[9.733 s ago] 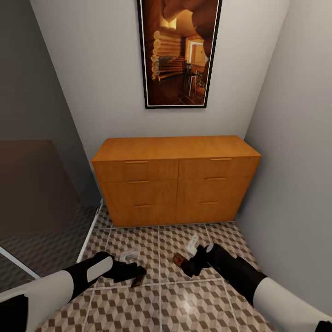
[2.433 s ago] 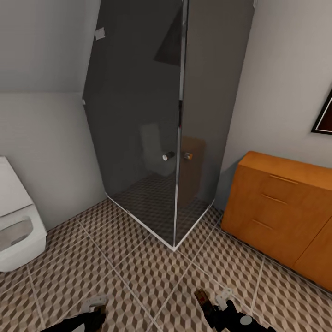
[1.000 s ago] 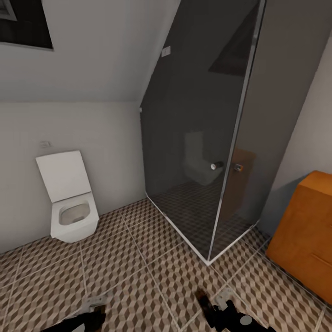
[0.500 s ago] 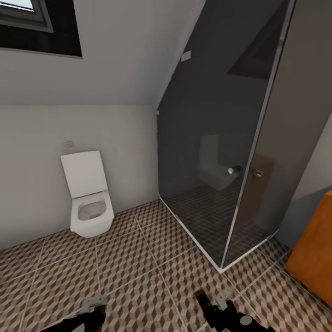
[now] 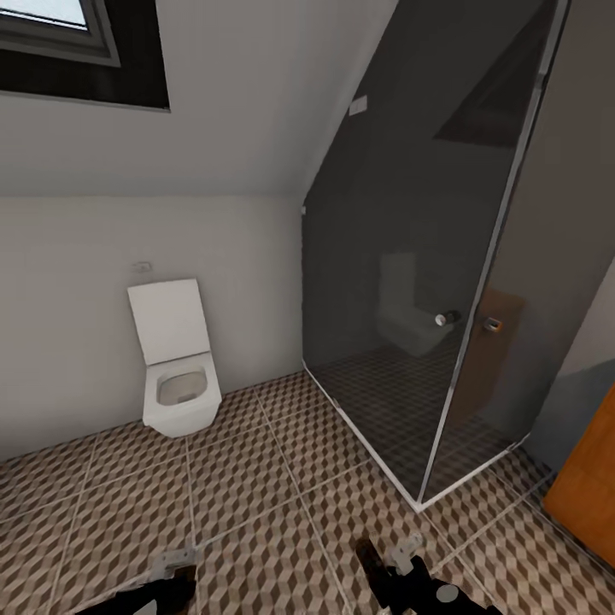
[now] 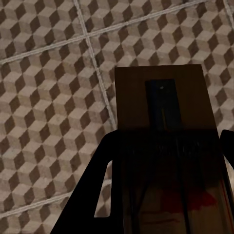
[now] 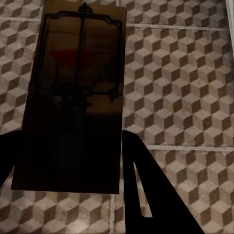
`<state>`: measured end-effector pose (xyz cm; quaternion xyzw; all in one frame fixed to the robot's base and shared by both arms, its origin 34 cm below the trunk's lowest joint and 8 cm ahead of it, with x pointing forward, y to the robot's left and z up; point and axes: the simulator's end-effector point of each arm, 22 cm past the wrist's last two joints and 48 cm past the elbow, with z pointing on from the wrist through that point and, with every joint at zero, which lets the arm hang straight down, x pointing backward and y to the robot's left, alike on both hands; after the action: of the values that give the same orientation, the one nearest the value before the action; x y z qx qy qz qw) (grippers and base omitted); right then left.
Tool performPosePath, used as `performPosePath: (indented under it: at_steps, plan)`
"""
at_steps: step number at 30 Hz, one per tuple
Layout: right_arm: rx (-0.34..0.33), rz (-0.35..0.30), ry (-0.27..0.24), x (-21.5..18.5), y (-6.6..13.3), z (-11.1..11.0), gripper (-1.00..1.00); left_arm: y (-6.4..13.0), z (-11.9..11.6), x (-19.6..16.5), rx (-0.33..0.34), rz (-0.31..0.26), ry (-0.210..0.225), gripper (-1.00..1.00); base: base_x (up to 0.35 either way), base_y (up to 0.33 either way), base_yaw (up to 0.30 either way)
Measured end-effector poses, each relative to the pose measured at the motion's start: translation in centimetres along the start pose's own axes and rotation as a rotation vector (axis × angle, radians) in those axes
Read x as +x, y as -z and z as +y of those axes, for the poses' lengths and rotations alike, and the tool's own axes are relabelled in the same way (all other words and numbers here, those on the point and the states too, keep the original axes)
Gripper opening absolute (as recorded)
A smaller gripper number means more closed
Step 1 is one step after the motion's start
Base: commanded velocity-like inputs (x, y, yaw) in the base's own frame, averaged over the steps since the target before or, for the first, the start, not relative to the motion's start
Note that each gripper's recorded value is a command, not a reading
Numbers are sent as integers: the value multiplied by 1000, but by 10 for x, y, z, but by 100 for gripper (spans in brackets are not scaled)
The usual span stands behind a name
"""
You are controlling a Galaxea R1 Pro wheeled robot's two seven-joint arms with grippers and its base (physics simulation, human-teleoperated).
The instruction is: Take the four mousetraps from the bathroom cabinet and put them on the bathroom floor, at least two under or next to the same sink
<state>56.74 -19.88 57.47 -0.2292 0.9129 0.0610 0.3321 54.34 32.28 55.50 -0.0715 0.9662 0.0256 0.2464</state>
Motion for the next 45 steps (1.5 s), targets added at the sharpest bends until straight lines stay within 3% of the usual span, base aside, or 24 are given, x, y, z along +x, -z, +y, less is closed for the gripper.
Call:
performPosePath:
  at_steps: [45]
  plan:
    - [-31,61,-23,30,-12,15,-100,-14,2,32,-8,70,-6,-100,0,0,0]
